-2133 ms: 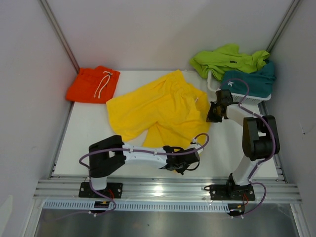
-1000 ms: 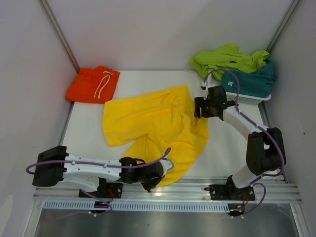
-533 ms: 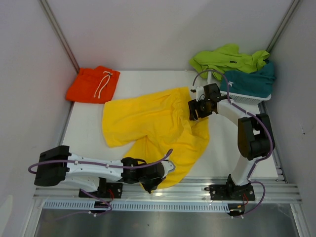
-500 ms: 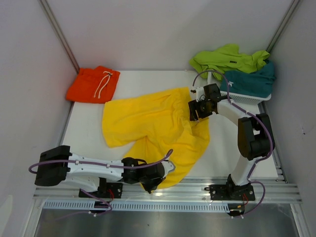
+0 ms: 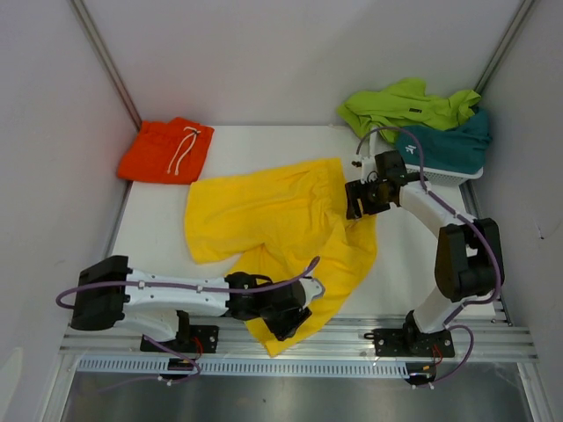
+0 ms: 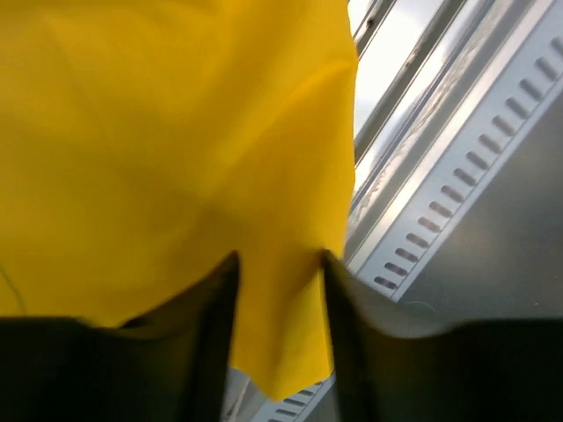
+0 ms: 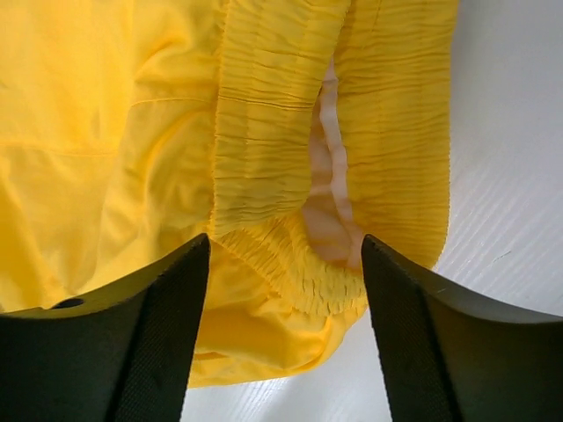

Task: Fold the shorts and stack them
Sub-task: Flatten the shorts out

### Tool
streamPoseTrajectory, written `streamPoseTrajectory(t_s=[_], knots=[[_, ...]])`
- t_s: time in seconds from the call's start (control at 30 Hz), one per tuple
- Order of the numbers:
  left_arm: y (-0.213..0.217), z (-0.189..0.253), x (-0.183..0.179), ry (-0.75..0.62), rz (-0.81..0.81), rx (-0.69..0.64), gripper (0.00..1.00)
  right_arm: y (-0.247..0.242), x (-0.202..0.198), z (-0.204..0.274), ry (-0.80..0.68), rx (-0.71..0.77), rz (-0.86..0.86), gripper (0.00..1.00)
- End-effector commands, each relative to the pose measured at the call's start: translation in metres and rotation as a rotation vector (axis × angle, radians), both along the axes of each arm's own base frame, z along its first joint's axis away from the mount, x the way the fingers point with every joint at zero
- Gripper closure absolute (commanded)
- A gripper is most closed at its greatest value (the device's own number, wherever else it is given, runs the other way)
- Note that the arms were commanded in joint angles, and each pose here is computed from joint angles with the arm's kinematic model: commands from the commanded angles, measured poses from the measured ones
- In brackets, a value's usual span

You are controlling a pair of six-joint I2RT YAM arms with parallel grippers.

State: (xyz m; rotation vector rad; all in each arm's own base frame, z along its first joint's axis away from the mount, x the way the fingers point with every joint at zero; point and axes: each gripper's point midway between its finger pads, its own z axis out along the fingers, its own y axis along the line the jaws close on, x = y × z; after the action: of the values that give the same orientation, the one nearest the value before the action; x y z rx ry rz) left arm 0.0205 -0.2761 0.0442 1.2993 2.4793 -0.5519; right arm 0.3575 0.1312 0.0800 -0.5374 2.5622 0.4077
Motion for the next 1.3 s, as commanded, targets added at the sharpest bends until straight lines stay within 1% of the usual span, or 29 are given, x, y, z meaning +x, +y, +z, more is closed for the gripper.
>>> streamPoseTrajectory(t_s=[0.0,0.03,0.1,0.13,0.17,0.23,0.27,0.3,0.33,0.37,0.4,0.43,0.47,0.5,0.53,0.57,0.6,0.63,0.7,0.73,0.8,0.83,0.87,0.9,0.93,1.0,1.03,1.1,1.27], knots=[[-0.035,0.054,0.015,-0.007,0.014,-0.158,0.44,0.001,0.003,0.024,-0.06,0.124,-0.027,0.27],[-0.039,0.067,0.019,-0.004,0.014,-0.181,0.3,0.003,0.004,0.026,-0.063,0.157,-0.033,0.27],[-0.043,0.093,0.04,-0.013,0.066,-0.248,0.17,-0.002,0.005,0.022,-0.05,0.162,-0.061,0.29],[-0.049,0.112,0.047,-0.01,0.073,-0.303,0.15,-0.003,0.005,0.02,-0.038,0.156,-0.078,0.3],[-0.045,0.125,0.066,-0.016,0.126,-0.346,0.12,-0.004,0.005,0.018,-0.035,0.15,-0.087,0.3],[-0.044,0.143,0.088,-0.025,0.181,-0.398,0.07,-0.009,0.004,0.013,-0.029,0.121,-0.115,0.32],[-0.043,0.163,0.115,-0.059,0.25,-0.439,0.06,-0.01,0.004,0.012,-0.025,0.119,-0.144,0.33],[-0.041,0.167,0.129,-0.071,0.294,-0.435,0.04,-0.016,0.003,0.01,-0.037,0.102,-0.176,0.36],[-0.038,0.18,0.154,-0.109,0.362,-0.454,0.04,-0.017,0.001,0.01,-0.025,0.119,-0.237,0.37],[-0.041,0.192,0.167,-0.127,0.389,-0.476,0.04,-0.017,-0.002,0.011,-0.028,0.129,-0.262,0.39],[-0.049,0.194,0.184,-0.133,0.422,-0.482,0.04,-0.013,-0.002,0.025,-0.082,0.159,-0.275,0.38],[-0.048,0.19,0.201,-0.144,0.461,-0.477,0.04,-0.013,-0.015,0.017,-0.051,0.176,-0.342,0.38],[-0.055,0.201,0.218,-0.177,0.487,-0.514,0.04,-0.017,-0.018,0.019,-0.077,0.158,-0.395,0.39],[-0.064,0.193,0.234,-0.173,0.51,-0.507,0.04,-0.008,-0.024,0.034,-0.126,0.181,-0.393,0.39],[-0.063,0.191,0.252,-0.182,0.541,-0.513,0.04,-0.007,-0.035,0.027,-0.117,0.169,-0.411,0.38],[-0.073,0.205,0.269,-0.206,0.551,-0.565,0.04,-0.013,-0.036,0.028,-0.137,0.137,-0.475,0.37],[-0.076,0.202,0.282,-0.206,0.563,-0.569,0.04,-0.014,-0.044,0.025,-0.124,0.114,-0.488,0.37],[-0.077,0.178,0.301,-0.186,0.586,-0.529,0.05,-0.015,-0.048,0.024,-0.127,0.084,-0.505,0.37],[-0.092,0.189,0.326,-0.23,0.559,-0.569,0.06,-0.025,-0.053,0.018,-0.113,0.024,-0.561,0.37],[-0.099,0.16,0.338,-0.213,0.55,-0.519,0.06,-0.025,-0.056,0.015,-0.107,0.004,-0.564,0.37],[-0.116,0.17,0.361,-0.266,0.492,-0.525,0.08,-0.03,-0.059,0.013,-0.116,-0.029,-0.576,0.38],[-0.126,0.152,0.377,-0.262,0.473,-0.494,0.08,-0.028,-0.061,0.013,-0.122,-0.037,-0.562,0.38],[-0.129,0.133,0.379,-0.252,0.433,-0.445,0.1,-0.031,-0.062,0.013,-0.13,-0.052,-0.563,0.38],[-0.137,0.157,0.398,-0.294,0.428,-0.482,0.1,-0.032,-0.063,0.012,-0.13,-0.062,-0.56,0.38],[-0.138,0.124,0.406,-0.261,0.428,-0.424,0.09,-0.034,-0.063,0.011,-0.131,-0.074,-0.562,0.37],[-0.135,0.107,0.417,-0.237,0.422,-0.395,0.08,-0.036,-0.065,0.007,-0.115,-0.087,-0.58,0.37],[-0.138,0.119,0.428,-0.263,0.422,-0.429,0.07,-0.037,-0.065,0.006,-0.111,-0.089,-0.592,0.37],[-0.136,0.121,0.443,-0.292,0.415,-0.456,0.05,-0.037,-0.067,0.001,-0.099,-0.082,-0.617,0.37],[-0.126,0.109,0.477,-0.32,0.4,-0.432,0.05,-0.038,-0.076,-0.013,-0.063,-0.103,-0.635,0.4]])
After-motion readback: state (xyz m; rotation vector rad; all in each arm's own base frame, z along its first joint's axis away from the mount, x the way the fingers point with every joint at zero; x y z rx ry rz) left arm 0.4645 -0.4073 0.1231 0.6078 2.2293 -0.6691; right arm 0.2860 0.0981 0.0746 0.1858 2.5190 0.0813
